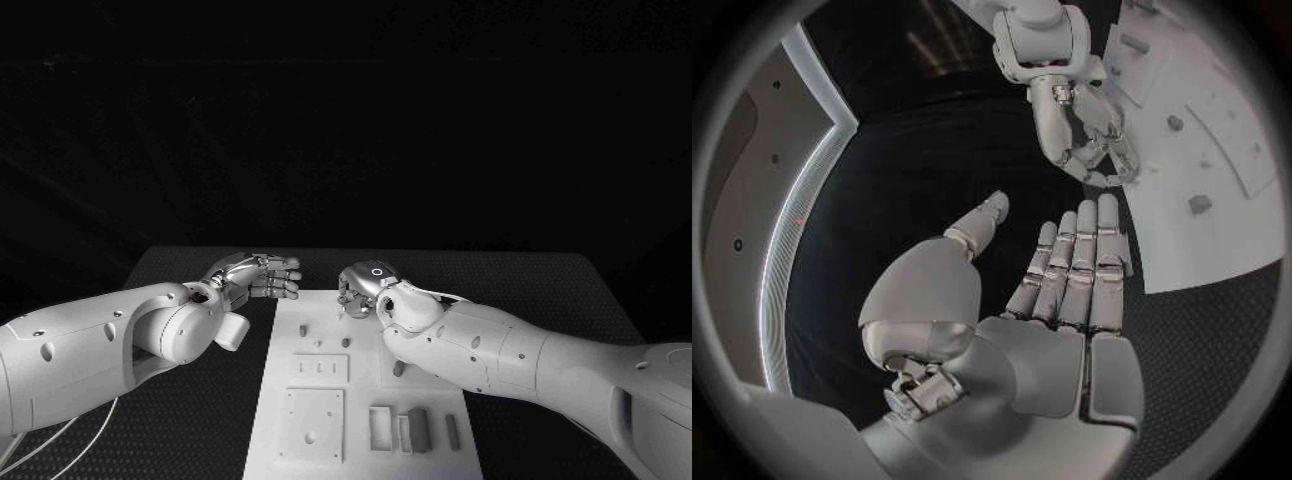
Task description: Assemble the parts on the task board
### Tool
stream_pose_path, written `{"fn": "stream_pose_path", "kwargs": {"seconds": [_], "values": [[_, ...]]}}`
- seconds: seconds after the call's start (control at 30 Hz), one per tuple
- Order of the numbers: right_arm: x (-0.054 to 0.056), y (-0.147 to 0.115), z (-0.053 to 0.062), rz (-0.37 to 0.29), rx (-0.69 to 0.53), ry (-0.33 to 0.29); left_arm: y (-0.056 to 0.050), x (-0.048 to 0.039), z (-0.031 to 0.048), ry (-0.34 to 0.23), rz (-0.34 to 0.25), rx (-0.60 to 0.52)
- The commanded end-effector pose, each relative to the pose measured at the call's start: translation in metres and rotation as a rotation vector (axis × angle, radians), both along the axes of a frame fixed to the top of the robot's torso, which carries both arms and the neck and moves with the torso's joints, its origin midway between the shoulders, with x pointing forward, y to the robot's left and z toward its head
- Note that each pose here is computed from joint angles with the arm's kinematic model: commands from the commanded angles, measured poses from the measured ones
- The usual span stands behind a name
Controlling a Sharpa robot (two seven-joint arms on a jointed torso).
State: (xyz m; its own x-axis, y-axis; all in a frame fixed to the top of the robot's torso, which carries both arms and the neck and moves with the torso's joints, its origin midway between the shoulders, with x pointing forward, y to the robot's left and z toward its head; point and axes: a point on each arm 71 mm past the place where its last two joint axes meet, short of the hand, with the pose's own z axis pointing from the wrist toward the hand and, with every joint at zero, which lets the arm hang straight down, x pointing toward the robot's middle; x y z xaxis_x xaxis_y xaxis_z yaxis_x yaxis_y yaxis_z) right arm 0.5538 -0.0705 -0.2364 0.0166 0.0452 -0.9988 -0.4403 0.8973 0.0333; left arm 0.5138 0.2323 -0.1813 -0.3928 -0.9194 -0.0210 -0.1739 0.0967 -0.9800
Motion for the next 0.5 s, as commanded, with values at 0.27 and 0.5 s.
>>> {"fn": "stream_pose_path", "kwargs": {"seconds": [0.27, 0.5], "values": [[0.001, 0.0004, -0.0026, -0.002, -0.01, 0.017, -0.0035, 0.0004, 0.0014, -0.007, -0.018, -0.006], [0.0018, -0.0006, -0.0027, -0.013, -0.011, 0.016, -0.0035, 0.0002, 0.0014, -0.006, -0.019, -0.007]]}}
